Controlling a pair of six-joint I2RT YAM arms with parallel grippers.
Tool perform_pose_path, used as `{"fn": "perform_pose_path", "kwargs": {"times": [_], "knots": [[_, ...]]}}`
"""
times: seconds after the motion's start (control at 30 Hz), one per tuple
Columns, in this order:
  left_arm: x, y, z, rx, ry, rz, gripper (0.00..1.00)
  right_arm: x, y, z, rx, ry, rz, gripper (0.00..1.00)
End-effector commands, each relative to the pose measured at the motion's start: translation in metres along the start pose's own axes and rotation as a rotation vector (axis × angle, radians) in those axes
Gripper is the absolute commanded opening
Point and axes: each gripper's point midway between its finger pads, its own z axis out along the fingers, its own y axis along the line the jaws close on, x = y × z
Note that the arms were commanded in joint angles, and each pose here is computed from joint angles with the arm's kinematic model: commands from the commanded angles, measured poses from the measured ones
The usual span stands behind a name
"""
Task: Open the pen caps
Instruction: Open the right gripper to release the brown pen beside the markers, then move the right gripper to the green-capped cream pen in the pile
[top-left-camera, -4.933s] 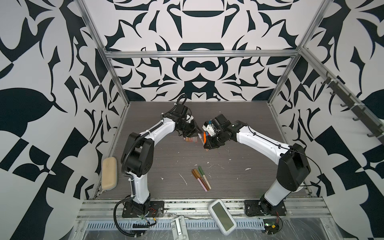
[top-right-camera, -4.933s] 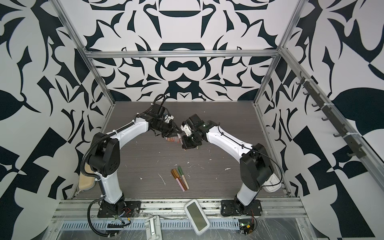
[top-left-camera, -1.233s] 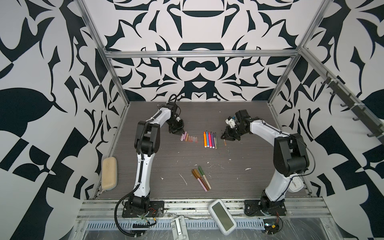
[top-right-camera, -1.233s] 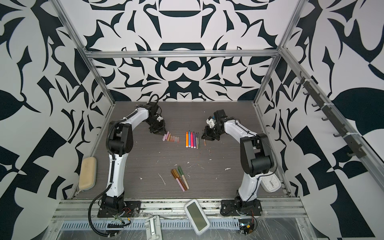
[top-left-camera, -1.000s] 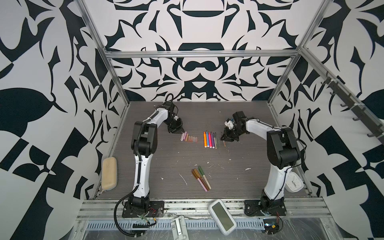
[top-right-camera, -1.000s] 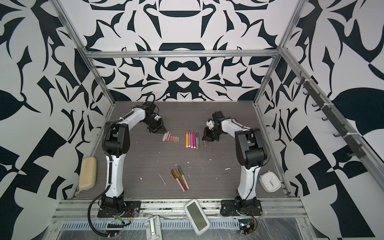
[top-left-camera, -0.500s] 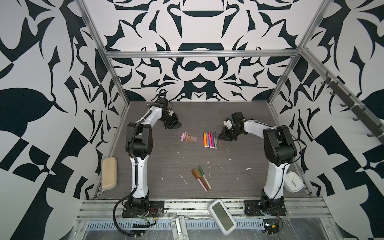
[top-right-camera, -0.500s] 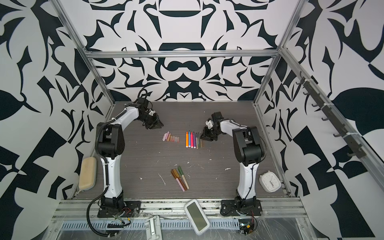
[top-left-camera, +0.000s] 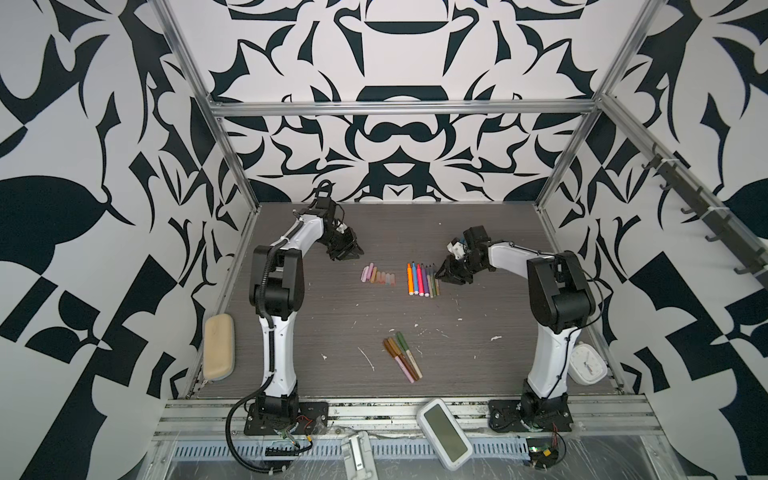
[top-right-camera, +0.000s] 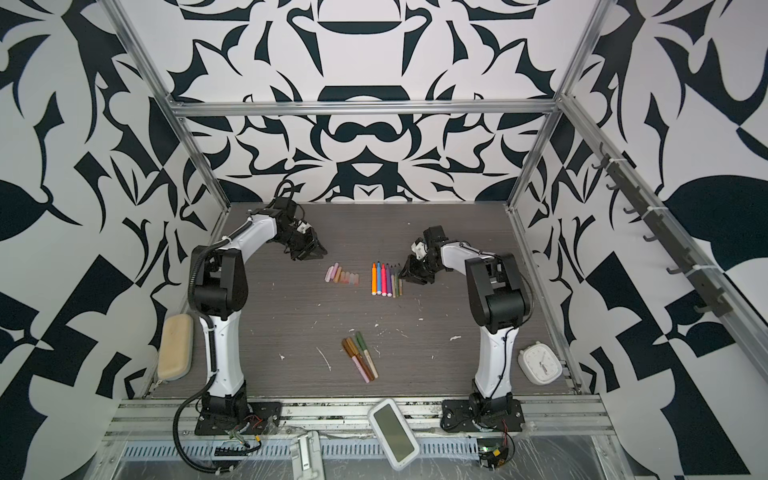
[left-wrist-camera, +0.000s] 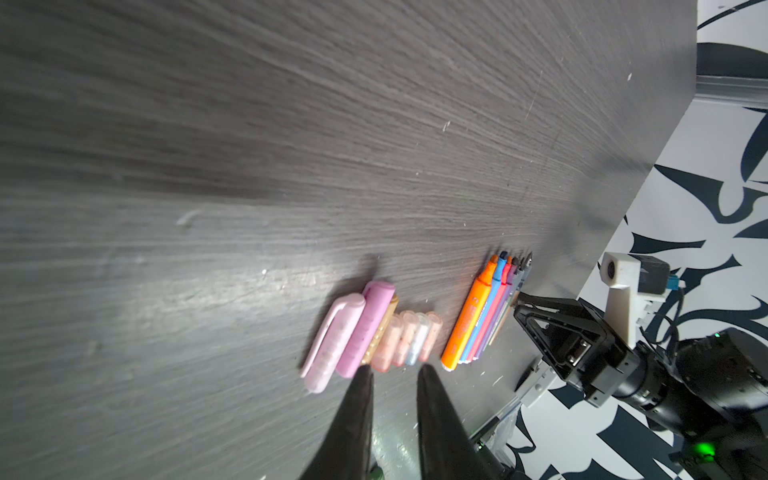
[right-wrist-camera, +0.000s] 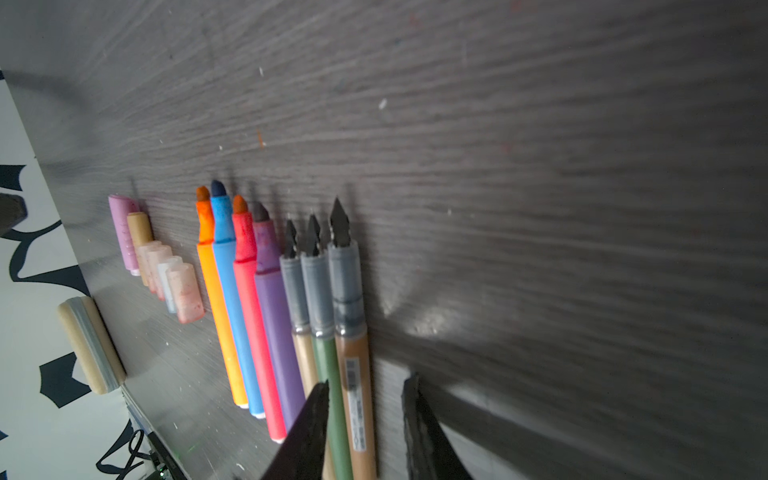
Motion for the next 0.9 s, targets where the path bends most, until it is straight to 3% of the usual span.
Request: {"fn": "perform_pose_path", "kwargs": {"times": [0.0, 0.17, 0.5, 0.87], "knots": [[0.002, -0.009, -0.015, 0.045, -0.031, -0.006, 0.23, 0.004, 0.016, -0.030, -0.001, -0.059, -0.068, 0.33], [-0.001, -0.001, -0.018, 0.093, -0.062, -0.076, 0.21, 0.047, 0.022, -0.040, 0.040, -0.048, -0.143, 0.31], [0.003, 0.008, -0.021, 0.104, -0.081, -0.109, 0.21, 0.191, 0.076, -0.020, 0.184, 0.093, -0.552, 0.30], [0.013, 0.011, -0.025, 0.099, -0.079, -0.110, 0.21, 0.258, 0.081, 0.007, 0.266, 0.190, -0.673, 0.28]]}}
